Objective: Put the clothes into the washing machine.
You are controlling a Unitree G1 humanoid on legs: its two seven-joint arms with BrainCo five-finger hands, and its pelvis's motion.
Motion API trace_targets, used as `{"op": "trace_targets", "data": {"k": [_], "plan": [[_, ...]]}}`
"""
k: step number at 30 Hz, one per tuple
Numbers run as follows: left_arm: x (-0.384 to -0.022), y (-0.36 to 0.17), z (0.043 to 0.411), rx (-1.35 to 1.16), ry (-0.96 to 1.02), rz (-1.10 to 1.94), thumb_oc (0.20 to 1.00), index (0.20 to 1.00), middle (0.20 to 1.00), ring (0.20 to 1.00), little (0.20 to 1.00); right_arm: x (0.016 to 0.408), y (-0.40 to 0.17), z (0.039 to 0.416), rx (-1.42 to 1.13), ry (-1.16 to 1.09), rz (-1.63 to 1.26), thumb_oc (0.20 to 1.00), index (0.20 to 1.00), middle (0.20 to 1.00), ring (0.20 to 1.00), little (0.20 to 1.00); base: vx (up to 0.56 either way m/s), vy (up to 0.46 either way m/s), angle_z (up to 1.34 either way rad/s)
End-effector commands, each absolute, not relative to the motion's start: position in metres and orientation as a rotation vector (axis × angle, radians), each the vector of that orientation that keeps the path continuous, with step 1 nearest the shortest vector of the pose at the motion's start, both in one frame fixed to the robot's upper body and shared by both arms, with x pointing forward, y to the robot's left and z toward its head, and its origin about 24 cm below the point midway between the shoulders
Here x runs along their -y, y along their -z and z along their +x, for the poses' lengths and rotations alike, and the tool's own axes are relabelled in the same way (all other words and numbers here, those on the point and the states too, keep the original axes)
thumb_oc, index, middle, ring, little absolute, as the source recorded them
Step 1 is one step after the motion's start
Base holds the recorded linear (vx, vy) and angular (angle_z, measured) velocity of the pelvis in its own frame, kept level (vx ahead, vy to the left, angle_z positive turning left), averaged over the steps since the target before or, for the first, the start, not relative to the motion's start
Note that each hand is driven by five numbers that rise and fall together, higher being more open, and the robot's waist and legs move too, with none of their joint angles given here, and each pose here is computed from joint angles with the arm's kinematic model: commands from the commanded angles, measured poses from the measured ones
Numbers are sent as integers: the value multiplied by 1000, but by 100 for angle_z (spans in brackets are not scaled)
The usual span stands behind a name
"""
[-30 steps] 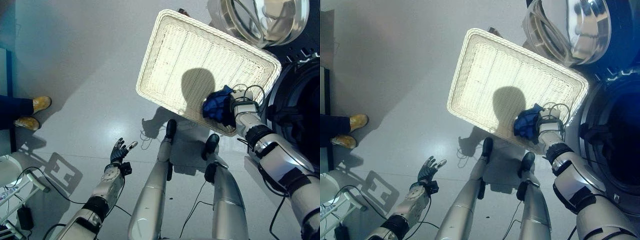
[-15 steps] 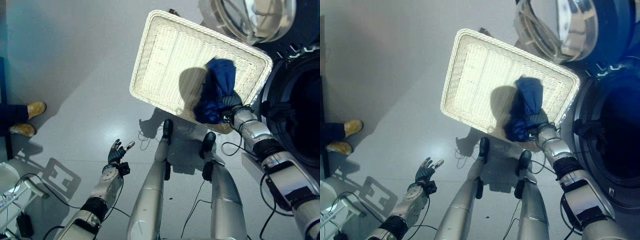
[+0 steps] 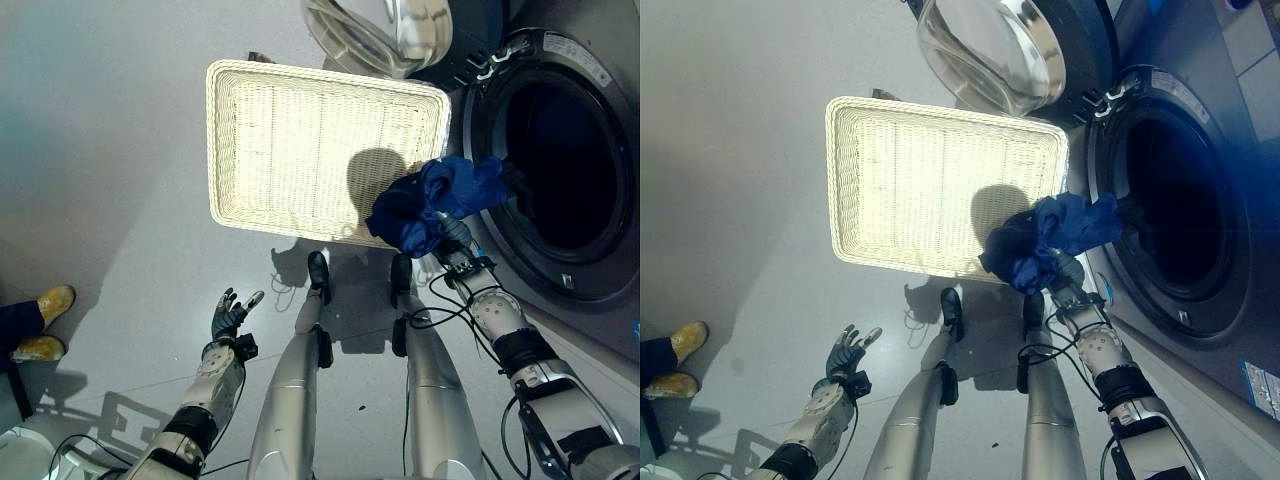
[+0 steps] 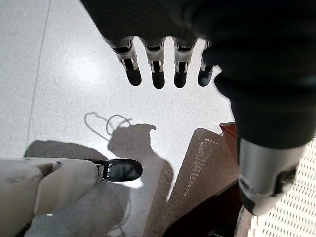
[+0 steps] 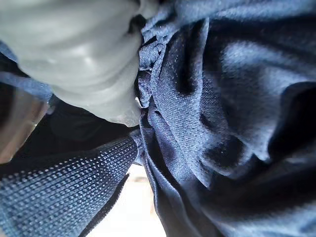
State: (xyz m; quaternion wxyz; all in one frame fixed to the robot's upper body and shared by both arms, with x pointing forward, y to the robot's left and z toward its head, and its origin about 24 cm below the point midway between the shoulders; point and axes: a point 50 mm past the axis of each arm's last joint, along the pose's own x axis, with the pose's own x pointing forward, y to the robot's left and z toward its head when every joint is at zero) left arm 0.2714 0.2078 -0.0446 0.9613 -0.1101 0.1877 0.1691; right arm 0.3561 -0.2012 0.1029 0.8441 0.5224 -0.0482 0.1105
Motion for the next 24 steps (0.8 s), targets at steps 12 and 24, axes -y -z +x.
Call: {"op": "trace_targets", "data": {"k": [12, 24], "plan": [[-225, 58, 252, -424, -349, -153, 1000, 1000, 1000, 1000, 1000, 362, -209, 347, 395, 486, 1152, 200, 200, 200, 200, 200, 76, -165, -4], [-231, 41, 261, -422, -285, -144, 1000, 1000, 1000, 1000, 1000, 426, -296, 246, 1330, 1052, 1425, 1000, 1000, 1000, 1000, 1000, 45, -60, 3]]}}
